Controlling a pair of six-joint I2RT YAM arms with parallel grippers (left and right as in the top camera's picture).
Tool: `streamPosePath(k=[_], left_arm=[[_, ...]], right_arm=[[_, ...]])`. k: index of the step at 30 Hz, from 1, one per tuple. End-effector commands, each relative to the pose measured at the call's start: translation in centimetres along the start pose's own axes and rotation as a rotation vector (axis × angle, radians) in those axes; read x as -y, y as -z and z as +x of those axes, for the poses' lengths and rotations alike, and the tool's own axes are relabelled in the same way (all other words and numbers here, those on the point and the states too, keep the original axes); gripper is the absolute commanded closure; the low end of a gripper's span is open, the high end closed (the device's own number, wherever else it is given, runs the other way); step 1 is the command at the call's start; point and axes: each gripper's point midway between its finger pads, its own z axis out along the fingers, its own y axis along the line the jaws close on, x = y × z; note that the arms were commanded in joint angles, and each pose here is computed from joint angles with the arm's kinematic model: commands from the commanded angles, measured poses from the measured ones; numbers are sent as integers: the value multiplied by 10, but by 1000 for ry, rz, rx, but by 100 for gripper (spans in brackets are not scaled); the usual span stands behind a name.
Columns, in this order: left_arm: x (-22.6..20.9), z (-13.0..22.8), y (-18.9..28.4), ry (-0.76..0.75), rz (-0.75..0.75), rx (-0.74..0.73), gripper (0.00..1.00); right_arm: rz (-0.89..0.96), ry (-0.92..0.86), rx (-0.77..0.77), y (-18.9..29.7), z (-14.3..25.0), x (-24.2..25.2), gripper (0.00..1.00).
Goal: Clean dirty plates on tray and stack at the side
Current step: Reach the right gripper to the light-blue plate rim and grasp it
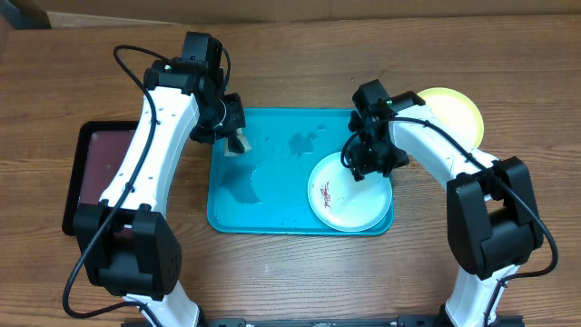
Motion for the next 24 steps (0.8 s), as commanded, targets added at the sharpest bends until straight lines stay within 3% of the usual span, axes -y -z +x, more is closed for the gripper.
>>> streamPosePath(k=[1, 5, 9, 17, 21, 24], left_arm=[[2, 1, -3, -27, 10, -9, 96], [2, 1, -3, -27, 10, -10, 96], [2, 1, -3, -27, 10, -11, 96], [3, 0, -3, -29, 13, -5, 96], [3, 1, -3, -29, 12, -6, 95], [3, 1, -3, -29, 12, -7, 96]], right_arm=[[-45, -21, -12, 0, 3, -7, 25], [-54, -33, -32, -4, 6, -9, 32], [-62, -69, -57, -13, 10, -10, 48], [-247, -115, -1, -13, -9, -55, 50], [-238, -133, 24, -4, -18, -71, 44], [-176, -256, 55, 13, -31, -63, 41]])
